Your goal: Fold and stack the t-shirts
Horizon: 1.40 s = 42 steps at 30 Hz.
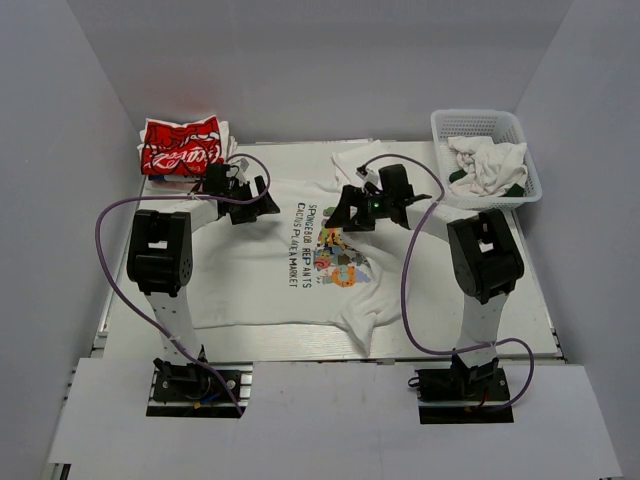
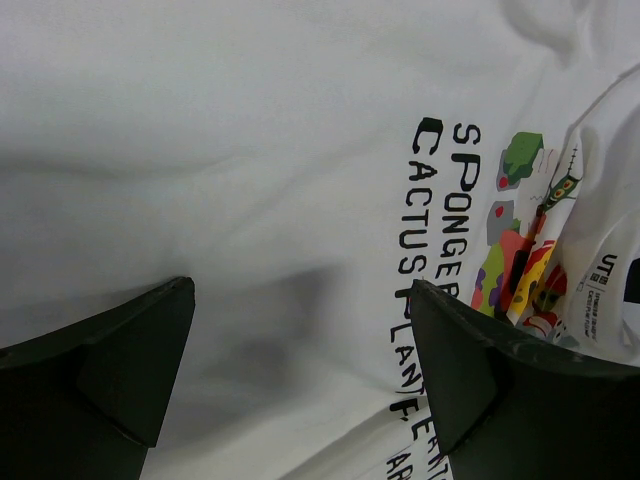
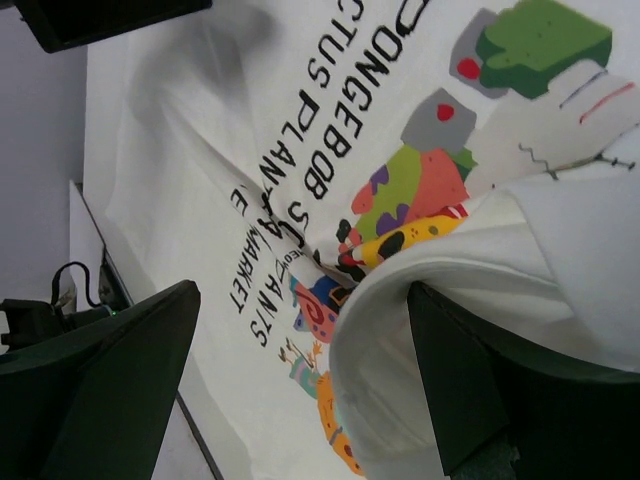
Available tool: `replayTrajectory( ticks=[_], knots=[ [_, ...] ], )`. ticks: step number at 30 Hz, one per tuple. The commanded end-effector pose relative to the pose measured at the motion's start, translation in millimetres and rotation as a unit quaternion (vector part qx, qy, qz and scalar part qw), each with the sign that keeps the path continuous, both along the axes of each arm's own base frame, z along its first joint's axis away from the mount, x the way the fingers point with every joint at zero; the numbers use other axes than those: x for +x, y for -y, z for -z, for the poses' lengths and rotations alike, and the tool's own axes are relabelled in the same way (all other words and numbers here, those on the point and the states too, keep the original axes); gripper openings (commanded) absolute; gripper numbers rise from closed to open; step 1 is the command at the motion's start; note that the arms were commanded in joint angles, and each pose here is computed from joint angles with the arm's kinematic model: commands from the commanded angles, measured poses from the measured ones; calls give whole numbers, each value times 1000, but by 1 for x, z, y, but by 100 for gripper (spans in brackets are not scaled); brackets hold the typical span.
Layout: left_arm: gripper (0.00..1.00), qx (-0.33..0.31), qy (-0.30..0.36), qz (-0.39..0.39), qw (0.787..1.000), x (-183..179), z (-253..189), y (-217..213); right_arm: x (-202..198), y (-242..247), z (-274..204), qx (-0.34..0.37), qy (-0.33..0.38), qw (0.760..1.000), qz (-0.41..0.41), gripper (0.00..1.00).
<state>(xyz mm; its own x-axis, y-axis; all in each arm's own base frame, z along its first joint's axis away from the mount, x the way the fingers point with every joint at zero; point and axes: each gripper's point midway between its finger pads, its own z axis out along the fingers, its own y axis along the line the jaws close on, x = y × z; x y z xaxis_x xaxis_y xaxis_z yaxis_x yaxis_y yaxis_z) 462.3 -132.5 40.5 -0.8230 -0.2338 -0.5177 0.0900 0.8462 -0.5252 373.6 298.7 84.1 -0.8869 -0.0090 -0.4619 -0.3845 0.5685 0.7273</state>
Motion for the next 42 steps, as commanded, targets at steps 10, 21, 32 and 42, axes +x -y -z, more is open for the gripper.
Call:
replayTrajectory(
  ticks=[10, 21, 32, 42],
  knots=[
    [100, 35, -88, -14, 995, -33, 49, -17, 8, -68, 22, -169, 84, 979, -83, 90],
    [100, 22, -86, -16, 996, -32, 44, -14, -31, -63, 18, -311, 143, 935, -92, 90],
    [100, -21, 34, 35, 999, 11, -51, 31, -44, 44, -33, -401, 188, 894, 71, 90],
    [100, -23, 63, 220, 973, 37, -56, 190, -77, 128, -3, -376, 183, 905, 83, 90]
  ],
)
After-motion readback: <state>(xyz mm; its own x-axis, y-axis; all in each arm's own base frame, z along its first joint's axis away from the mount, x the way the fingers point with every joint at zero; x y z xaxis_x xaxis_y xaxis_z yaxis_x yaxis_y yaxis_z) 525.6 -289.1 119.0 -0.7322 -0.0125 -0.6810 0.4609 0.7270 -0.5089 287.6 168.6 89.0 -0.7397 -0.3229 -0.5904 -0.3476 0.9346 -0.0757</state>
